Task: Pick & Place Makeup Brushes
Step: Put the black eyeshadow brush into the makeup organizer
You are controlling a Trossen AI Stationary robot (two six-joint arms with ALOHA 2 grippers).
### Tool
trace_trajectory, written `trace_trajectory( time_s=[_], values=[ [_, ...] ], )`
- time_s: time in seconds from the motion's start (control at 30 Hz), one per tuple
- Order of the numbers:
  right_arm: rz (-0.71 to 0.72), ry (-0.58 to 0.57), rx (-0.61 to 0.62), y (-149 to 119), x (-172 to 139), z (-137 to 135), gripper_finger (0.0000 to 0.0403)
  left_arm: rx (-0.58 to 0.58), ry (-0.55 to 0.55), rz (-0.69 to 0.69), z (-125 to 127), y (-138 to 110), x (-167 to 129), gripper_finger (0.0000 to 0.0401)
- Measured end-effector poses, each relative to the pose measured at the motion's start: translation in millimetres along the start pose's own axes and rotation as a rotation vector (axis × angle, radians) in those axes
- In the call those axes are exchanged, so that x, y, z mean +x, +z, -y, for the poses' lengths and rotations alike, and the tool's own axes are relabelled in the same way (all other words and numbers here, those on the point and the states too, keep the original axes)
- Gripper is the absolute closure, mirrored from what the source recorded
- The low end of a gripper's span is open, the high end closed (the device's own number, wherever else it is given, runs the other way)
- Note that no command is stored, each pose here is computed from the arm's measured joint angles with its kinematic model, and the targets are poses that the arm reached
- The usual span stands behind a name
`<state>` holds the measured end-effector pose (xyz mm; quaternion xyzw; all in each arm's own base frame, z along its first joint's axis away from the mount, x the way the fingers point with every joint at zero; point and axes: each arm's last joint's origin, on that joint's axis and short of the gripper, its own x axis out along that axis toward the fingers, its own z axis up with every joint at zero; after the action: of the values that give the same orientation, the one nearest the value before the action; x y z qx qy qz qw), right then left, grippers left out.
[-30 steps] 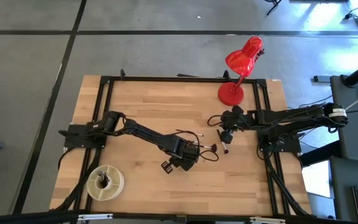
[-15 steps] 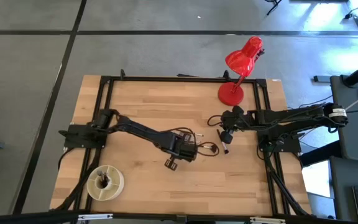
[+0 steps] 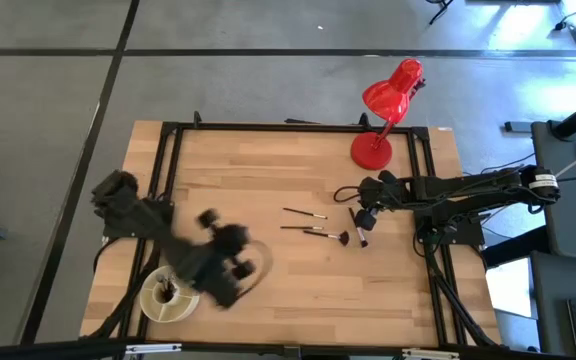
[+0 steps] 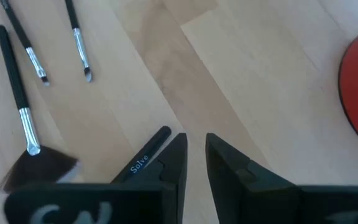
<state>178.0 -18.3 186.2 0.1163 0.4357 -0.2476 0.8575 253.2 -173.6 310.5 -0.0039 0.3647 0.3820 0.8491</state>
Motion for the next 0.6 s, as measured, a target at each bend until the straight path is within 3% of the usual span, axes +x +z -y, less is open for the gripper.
trace_trajectory(
  time_s=[0.07, 0.17, 0.43, 0.6],
  values=[
    [0.002, -0.002, 0.007, 0.1, 0.0, 0.0, 0.0343, -0.077, -0.047, 0.07, 0.3, -16.9, -19.8, 0.039],
    [0.015, 0.001, 0.011, 1.4, 0.0, -0.4, 0.0343, 0.008, -0.095, 0.139, -4.7, -43.4, -35.1, 0.039],
    [0.076, 0.024, 0.003, 7.5, -0.3, -2.7, 0.0343, 0.025, -0.101, -0.031, -20.8, -111.3, -40.2, 0.0387],
    [0.098, 0.031, -0.014, 9.7, -0.4, -3.6, 0.0343, -0.025, -0.192, -0.013, -35.4, -124.8, -59.2, 0.0388]
  ],
)
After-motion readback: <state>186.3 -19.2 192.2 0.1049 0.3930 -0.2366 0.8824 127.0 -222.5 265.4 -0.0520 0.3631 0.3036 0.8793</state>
